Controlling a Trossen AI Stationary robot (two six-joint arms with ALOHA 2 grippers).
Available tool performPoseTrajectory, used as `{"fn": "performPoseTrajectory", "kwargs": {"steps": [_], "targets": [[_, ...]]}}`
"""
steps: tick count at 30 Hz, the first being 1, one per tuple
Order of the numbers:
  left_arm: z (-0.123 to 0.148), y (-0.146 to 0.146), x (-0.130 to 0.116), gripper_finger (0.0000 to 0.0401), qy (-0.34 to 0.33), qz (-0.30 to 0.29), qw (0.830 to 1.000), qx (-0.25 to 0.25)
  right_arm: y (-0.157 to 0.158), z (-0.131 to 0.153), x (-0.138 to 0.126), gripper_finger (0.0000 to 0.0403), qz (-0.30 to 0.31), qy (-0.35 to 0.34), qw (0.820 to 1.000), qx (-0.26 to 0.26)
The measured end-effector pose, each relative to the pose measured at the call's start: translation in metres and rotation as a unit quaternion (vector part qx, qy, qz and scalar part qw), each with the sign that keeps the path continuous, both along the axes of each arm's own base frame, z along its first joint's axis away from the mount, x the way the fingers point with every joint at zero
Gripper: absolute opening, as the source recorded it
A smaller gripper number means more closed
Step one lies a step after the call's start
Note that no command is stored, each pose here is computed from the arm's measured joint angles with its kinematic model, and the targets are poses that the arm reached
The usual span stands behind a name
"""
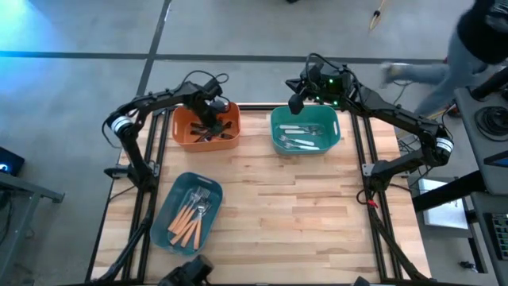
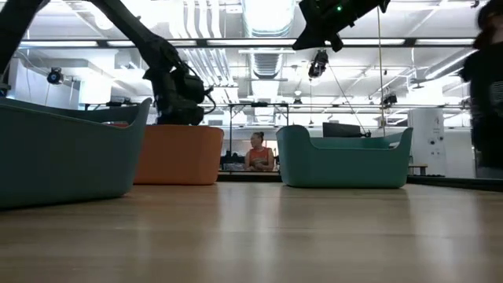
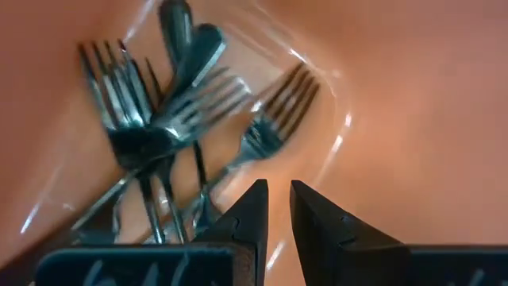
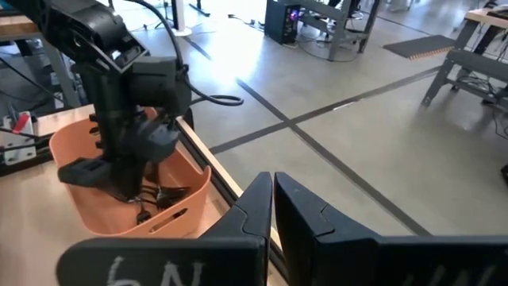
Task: Sort silverware by color (type)
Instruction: Return to Home Position
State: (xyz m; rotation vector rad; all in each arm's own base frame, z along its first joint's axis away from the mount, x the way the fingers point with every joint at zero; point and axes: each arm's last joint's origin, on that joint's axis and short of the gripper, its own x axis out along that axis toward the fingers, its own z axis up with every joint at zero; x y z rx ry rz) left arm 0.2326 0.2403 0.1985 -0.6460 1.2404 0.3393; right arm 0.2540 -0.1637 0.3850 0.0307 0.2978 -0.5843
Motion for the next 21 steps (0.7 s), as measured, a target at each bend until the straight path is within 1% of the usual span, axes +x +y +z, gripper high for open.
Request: {"fn": "performPoseTrajectory", "kwargs": {"steps": [3, 6, 10, 12, 17, 19, 21], "targets": [[-0.0058, 0.0027, 0.0013, 0.0038, 0.022, 0.011, 1.000, 0.014, 0.0000, 0.0000, 0.0000, 0.0009, -0.001, 0.000, 1.000, 0.000], [-0.0079, 0.0054, -0.0003, 0.0038, 0.059, 0.016, 0.997, 0.048, 0.0000, -0.0001, -0.0001, 0.0009, -0.001, 0.001, 1.000, 0.000], [-0.0076, 0.0067, 0.0009, 0.0038, 0.053, 0.000, 0.997, 0.061, 0.0000, -0.0002, -0.0001, 0.0009, -0.001, 0.001, 1.000, 0.000], [-0.0077, 0.0073, 0.0015, 0.0038, 0.049, -0.019, 0.996, 0.069, 0.0000, -0.0002, -0.0001, 0.0009, -0.001, 0.002, 1.000, -0.001], [-0.0084, 0.0071, 0.0022, 0.0038, 0.046, -0.110, 0.989, 0.092, 0.0000, -0.0002, -0.0001, 0.0009, -0.001, 0.002, 1.000, -0.001], [-0.0084, 0.0066, 0.0017, 0.0038, 0.047, -0.120, 0.987, 0.091, 0.0000, -0.0002, -0.0001, 0.0009, -0.001, 0.002, 1.000, 0.000], [-0.0085, 0.0065, 0.0017, 0.0038, 0.047, -0.118, 0.988, 0.091, 0.0000, -0.0003, -0.0001, 0.0009, -0.001, 0.002, 1.000, 0.000]]}}
